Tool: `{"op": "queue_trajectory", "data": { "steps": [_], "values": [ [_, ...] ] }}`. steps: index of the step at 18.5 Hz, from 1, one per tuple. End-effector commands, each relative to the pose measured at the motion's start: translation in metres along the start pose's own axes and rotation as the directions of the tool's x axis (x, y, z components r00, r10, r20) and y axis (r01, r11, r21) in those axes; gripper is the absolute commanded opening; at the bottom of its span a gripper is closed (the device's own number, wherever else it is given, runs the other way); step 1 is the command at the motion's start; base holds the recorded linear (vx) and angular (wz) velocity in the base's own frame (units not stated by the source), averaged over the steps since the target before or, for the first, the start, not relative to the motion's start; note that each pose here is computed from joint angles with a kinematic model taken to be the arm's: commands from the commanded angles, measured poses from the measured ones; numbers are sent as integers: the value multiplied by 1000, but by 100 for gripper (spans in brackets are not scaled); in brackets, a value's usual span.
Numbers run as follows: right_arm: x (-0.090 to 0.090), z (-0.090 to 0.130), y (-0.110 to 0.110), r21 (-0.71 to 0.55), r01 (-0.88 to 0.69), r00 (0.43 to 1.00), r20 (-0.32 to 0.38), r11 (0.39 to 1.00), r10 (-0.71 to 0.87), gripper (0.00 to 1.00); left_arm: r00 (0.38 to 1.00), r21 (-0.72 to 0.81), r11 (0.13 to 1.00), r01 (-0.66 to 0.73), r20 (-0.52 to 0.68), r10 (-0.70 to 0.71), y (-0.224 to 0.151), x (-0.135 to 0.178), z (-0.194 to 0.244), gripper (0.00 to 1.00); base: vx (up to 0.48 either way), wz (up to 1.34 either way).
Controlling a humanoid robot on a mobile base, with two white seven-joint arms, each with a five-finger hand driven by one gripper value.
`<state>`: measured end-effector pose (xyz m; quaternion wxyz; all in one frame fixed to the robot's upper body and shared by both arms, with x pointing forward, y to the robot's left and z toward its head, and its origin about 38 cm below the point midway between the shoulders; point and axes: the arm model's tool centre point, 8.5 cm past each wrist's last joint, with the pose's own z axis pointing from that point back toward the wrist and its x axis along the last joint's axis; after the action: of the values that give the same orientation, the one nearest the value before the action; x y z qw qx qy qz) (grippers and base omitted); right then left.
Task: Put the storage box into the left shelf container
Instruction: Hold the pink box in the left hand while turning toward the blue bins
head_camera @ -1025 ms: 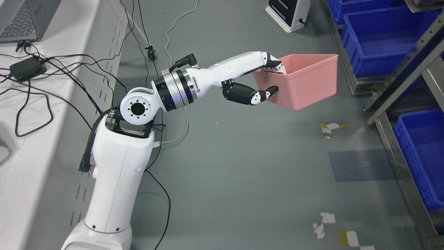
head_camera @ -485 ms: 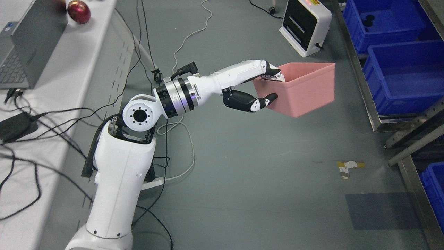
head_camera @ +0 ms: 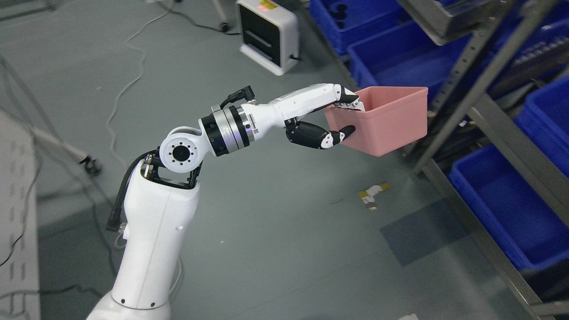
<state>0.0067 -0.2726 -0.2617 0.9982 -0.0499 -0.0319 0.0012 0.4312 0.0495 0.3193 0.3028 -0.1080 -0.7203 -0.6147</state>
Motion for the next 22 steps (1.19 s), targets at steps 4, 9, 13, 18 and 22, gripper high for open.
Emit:
{"op": "queue_trajectory", "data": {
  "steps": [4, 9, 13, 18, 22],
  "values": [
    [10, -1, -11, -17, 4, 1000, 24, 1000, -3, 100, 1000, -49, 998, -27, -16, 26, -24, -8, 0, 2, 203, -1193],
    [10, -1, -11, -19, 4, 1000, 24, 1000, -3, 100, 997, -138, 987, -80, -2, 81, -74, -12, -10, 2, 231, -1142],
    [10, -1, -11, -19, 4, 1000, 24, 1000, -3, 100, 996, -159, 987, -38, -87, 25, -92, -30, -4, 3, 204, -877],
    [10, -1, -11, -17, 4, 1000, 24, 1000, -3, 100, 963, -38, 998, 41, -266, -50, -54, -71, 42, 3, 174, -661],
    [10, -1, -11, -19, 4, 1000, 24, 1000, -3, 100, 941, 86, 996, 31, -339, 0, -36, -92, 72, 3, 136, -493]
  ]
}}
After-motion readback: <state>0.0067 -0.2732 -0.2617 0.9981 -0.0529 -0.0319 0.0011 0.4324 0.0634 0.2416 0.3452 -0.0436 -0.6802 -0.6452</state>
